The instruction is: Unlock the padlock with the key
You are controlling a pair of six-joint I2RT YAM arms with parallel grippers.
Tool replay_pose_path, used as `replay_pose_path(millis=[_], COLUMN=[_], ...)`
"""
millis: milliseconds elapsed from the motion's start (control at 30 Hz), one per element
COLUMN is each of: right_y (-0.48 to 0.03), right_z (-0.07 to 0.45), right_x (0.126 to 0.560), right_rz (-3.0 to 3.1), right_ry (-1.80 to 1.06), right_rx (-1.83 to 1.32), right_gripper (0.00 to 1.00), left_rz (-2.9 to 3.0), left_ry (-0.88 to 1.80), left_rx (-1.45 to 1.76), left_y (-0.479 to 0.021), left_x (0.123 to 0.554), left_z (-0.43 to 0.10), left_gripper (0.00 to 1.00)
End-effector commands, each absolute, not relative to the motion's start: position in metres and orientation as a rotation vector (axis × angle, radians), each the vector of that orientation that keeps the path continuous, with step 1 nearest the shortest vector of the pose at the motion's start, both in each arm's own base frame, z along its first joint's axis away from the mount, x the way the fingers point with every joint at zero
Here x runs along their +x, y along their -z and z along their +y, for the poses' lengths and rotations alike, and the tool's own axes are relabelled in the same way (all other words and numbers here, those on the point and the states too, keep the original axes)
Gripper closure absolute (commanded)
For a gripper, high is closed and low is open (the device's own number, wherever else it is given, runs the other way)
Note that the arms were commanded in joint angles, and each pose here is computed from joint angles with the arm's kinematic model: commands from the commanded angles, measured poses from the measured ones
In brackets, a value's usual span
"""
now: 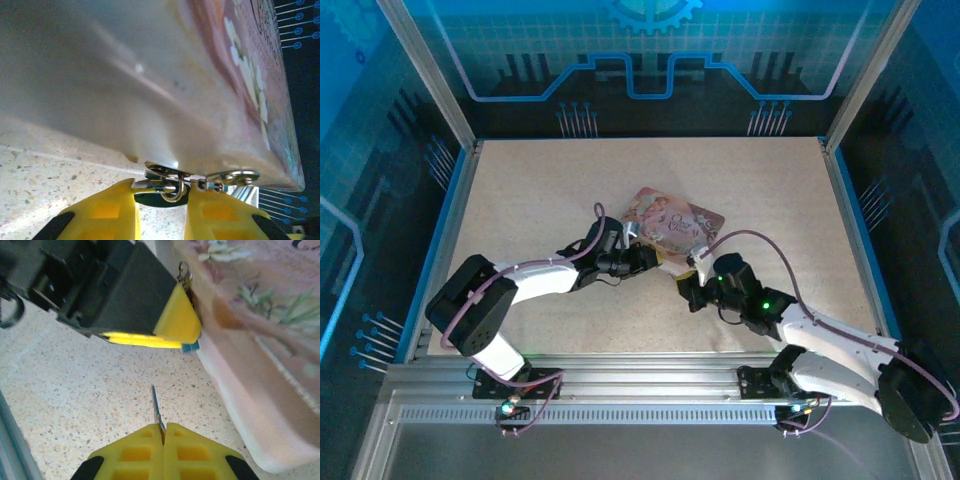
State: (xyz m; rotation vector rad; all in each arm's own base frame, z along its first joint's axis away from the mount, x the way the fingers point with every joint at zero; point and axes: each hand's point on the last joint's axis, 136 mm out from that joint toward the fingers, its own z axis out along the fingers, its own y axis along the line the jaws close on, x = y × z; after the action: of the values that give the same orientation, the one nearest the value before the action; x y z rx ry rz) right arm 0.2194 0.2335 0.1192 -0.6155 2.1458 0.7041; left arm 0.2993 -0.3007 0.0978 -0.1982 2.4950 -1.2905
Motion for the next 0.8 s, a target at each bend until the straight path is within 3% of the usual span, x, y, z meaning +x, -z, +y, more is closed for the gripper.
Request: replay_pose_path(millis=[0, 767], right_y=[-0.114, -0.109], right_z=[0.236, 0.243], right_x=[0.225, 0.254], right_rz=[2.113, 2.094], right_ry=[-0.652, -0.562], right_rx=[-0.636, -0.617], right_gripper=[0.97, 0.96], left_rz=[2.404, 2.403], left_ry=[1.458, 1.465], left_rx=[-0.185, -0.194], left_y=[-0.136, -0.138], left_x=[0.296, 0.288], left_z=[-0.316, -0.315], left_gripper=[0.85, 0.90])
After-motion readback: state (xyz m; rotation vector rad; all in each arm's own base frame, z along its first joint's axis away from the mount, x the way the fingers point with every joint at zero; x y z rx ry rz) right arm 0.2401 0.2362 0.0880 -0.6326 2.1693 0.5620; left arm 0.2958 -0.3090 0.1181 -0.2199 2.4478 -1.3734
